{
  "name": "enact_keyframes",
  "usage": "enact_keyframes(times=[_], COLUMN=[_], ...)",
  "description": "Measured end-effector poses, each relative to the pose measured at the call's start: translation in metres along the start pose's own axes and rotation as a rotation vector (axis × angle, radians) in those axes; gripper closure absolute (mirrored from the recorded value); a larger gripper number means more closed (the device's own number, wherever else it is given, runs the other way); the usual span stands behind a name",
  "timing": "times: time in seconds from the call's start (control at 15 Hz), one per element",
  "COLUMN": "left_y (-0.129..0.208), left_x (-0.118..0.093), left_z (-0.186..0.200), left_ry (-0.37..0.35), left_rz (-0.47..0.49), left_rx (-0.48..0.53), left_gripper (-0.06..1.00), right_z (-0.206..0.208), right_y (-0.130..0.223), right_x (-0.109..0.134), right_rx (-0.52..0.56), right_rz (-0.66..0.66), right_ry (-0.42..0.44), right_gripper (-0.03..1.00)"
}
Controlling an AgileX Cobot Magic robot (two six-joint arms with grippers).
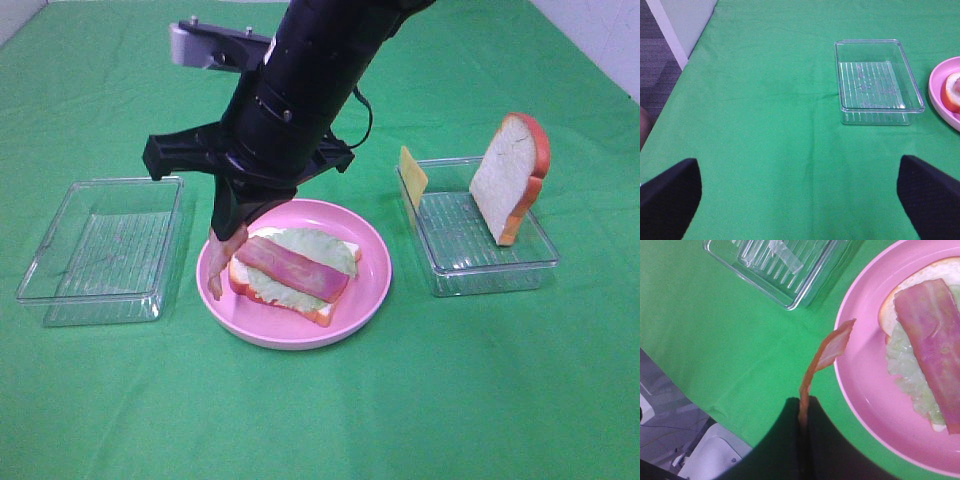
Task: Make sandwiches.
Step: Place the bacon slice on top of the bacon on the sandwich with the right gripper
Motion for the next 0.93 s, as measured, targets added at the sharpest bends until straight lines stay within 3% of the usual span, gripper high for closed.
enact_keyframes(times=[0.13,0.2,0.4,0.93], left_y=[0.0,0.0,0.0,0.0], left_x=[0.0,0.0,0.0,0.0], left_z=[0.0,0.0,0.0,0.0], left_ry=[0.0,0.0,0.0,0.0], left_rz=[0.0,0.0,0.0,0.0], left_rx=[0.0,0.0,0.0,0.0], left_gripper=[-0.05,-0.05,-0.05,-0.05], right_z=[-0.016,-0.027,-0.033,-0.044], right_y=[0.001,0.001,-0.003,-0.006], right_x=[-0.01,-0.031,-0.064,-0.086], right_rx=[0.033,0.059,0.065,0.061], right_rz=[0.02,0.03,0.04,0.147], right_ry=[0.033,0.099,0.201,0.337], right_gripper=[0.95,0.95,0.95,0.95])
Point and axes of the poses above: a point on each arm's last joint axis where the gripper is mounted, z pointing back along that axis away from the gripper, x along the wrist's bending axis when the last joint is at zero, y = z × x, the point moved 1 cm from there along -z, pointing out along that axis toward the gripper, and after that the axes turned 1 degree about -z, right-handed, at the moved point
